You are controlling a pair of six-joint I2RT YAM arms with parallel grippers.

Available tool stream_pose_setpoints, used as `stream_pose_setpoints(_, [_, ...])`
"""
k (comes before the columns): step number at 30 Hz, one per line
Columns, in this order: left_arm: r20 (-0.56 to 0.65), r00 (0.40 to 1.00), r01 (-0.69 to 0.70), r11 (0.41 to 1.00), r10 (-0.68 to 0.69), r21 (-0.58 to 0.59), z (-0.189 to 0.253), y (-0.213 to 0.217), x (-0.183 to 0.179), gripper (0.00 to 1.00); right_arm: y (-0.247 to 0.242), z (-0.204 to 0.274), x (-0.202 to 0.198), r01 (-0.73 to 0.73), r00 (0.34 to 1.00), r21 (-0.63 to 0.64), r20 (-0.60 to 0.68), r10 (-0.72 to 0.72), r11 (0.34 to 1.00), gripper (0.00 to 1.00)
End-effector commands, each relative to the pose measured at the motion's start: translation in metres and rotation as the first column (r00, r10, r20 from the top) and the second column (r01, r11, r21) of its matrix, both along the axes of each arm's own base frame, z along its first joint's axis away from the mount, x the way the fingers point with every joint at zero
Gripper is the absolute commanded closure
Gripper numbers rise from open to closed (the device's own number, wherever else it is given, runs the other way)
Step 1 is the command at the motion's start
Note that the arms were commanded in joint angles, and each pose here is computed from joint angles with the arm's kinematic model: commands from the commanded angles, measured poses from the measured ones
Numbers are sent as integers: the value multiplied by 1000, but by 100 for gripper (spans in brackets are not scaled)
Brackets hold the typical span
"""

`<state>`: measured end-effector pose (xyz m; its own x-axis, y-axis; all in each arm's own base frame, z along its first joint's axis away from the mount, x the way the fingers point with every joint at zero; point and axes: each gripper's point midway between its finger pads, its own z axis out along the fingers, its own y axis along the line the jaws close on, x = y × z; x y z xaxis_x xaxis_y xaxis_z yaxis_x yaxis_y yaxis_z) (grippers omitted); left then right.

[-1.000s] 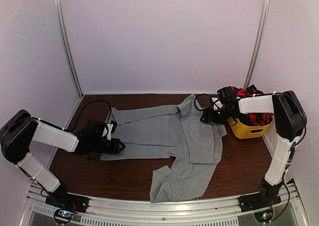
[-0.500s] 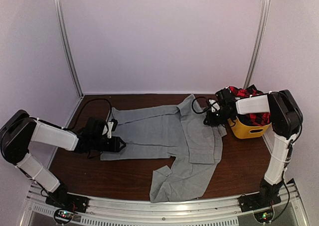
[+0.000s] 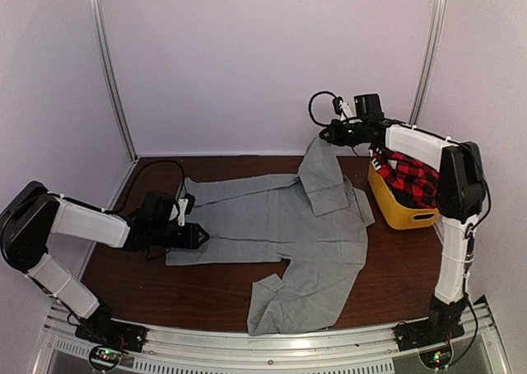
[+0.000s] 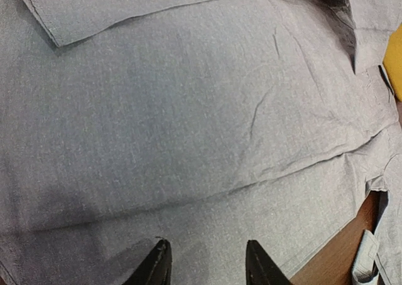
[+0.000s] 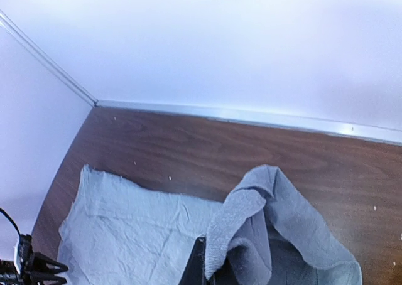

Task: Fold and stack the long sleeve shirts
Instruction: Adjust the sleeve at the center of the board.

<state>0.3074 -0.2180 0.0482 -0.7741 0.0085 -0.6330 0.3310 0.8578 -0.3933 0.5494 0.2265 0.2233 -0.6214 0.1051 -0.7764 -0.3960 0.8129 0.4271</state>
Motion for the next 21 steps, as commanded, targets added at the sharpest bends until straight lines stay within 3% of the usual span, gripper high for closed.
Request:
stream_pose_setpoints(1, [40,999,13,1000,-13,-17,13,-6,8,58,-1,5,43,34,999,127,15,-36,991,100])
stream_pose_setpoints(8, [36,999,15,1000,-14,-14,11,-7,9,58,-8,14,92,42,994,304,86,-72,952,99])
stream_pose_setpoints(11, [33,999,17,1000,-17,-15,10,-8,10,58,-13,3,106,65,993,327,75,-94,943,93])
stream_pose_setpoints(14, [32,999,20,1000,-19,-17,10,-10,11,58,-20,-10,115,99,991,315,52,-121,944,78])
stream_pose_setpoints(16, [37,999,21,1000,-20,-20,12,-10,12,57,-27,-17,117,131,988,292,35,-148,947,60])
stream_pose_setpoints(18, [40,999,22,999,-22,-24,14,-11,12,55,-34,-22,116,167,984,238,25,-178,957,44])
stream_pose_setpoints(21, [53,998,27,999,-25,-30,19,-12,13,51,-51,-25,110,232,972,127,15,-236,964,29])
